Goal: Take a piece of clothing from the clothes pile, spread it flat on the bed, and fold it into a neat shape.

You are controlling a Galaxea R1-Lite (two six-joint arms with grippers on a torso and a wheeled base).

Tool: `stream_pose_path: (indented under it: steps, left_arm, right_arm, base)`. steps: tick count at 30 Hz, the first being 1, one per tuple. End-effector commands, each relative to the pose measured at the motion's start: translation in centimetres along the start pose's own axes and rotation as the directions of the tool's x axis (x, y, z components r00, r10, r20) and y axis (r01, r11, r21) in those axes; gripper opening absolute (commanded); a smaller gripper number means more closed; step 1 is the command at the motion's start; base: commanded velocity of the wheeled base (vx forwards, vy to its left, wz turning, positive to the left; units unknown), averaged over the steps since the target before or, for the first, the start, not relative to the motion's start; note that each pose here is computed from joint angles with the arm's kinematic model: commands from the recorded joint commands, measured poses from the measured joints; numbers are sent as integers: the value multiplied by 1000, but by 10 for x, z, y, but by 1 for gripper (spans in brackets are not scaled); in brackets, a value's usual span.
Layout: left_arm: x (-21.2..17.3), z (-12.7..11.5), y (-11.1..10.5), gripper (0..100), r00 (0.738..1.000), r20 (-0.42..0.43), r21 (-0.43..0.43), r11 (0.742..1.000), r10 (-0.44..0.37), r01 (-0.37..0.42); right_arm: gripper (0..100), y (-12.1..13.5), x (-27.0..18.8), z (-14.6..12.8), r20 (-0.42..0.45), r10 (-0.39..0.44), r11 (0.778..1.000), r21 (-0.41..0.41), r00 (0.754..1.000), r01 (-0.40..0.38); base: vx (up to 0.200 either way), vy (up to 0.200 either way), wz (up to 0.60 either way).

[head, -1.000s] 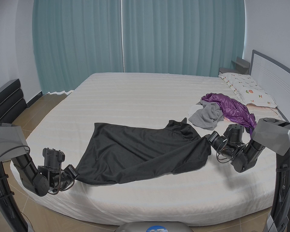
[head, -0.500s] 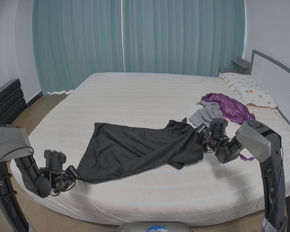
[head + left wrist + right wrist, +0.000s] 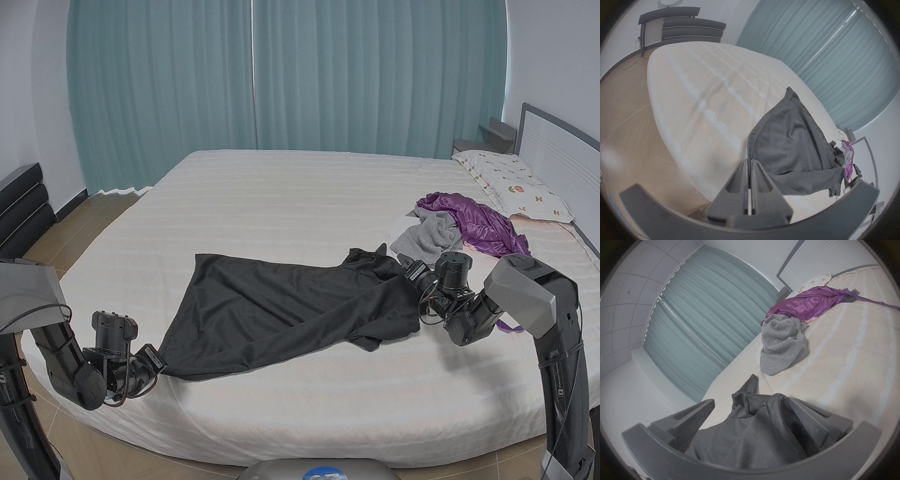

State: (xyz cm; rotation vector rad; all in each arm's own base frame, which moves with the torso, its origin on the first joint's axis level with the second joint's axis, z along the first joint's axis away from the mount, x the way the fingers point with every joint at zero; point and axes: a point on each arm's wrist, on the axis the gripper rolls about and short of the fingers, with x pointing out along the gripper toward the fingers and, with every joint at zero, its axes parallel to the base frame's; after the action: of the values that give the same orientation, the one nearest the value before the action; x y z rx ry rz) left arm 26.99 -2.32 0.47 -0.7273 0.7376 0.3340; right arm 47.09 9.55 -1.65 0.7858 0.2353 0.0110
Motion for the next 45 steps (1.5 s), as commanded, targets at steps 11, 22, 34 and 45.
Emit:
stream_pose_path:
  steps: [11,22,34,45]
  left_arm:
    - [-2,-1,0,0,1000,-1,0,1000,-1,1]
    - [-2,-1,0,0,1000,-2,1,1000,0,0]
    - [-2,-2,0,0,1000,-5,3,1000,-3,3]
    - [-7,-1,1,0,1000,3,8,1000,-6,6]
  right_arm:
    - [100,3,-95,21,-187,-29,1000,-1,982,29]
    - [100,-13,-101,-31,-327,-81,997,-35,942,74]
    - [0,-15,-80,-54,-342,-72,997,-46,937,60]
    - [0,2,-133,-14,-320,-51,998,24,946,62]
  base:
    - [0,0,0]
    - [0,0,0]
    - [0,0,0]
    - [0,0,0]
